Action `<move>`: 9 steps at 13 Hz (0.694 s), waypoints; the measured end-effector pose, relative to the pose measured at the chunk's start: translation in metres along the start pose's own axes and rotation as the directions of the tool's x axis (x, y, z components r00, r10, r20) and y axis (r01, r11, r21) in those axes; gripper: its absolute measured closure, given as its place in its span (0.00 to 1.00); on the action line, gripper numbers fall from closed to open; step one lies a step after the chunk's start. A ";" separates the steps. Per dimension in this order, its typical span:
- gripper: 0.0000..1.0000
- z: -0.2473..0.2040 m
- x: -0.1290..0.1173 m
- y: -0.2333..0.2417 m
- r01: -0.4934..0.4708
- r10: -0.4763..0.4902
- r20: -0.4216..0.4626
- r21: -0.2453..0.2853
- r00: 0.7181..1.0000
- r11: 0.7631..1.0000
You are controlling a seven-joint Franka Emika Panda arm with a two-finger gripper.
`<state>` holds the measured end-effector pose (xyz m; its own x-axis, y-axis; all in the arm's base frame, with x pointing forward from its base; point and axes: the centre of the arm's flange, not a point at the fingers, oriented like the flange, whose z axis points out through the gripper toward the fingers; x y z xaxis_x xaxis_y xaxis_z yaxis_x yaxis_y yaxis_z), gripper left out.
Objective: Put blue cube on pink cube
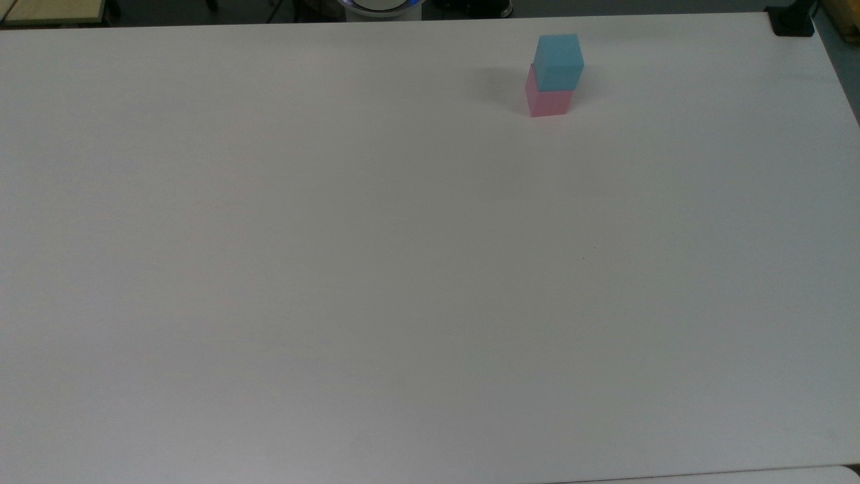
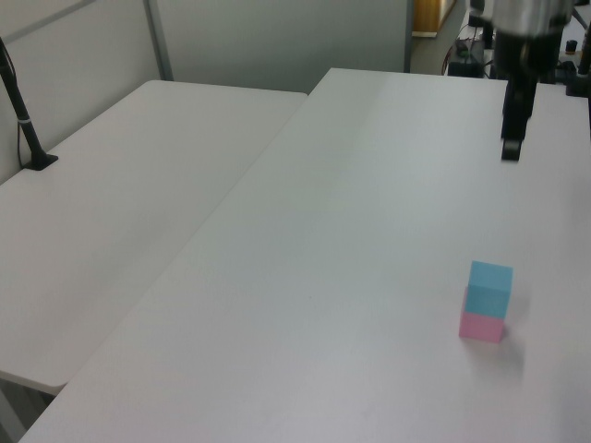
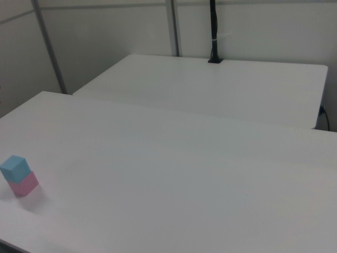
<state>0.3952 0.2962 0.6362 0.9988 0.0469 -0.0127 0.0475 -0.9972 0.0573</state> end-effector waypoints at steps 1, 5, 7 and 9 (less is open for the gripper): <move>0.00 -0.012 0.000 0.006 0.007 -0.007 0.000 0.002 1.000 1.000; 0.00 -0.033 0.026 0.070 0.051 -0.051 0.033 0.010 0.998 0.999; 0.00 -0.035 0.046 0.121 0.053 -0.054 0.041 0.022 0.998 0.998; 0.00 -0.033 0.063 0.176 0.044 -0.045 0.043 0.034 0.998 0.998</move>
<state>0.4668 0.1251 0.6785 0.9943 0.0892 -0.0586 0.0907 -0.9956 0.0230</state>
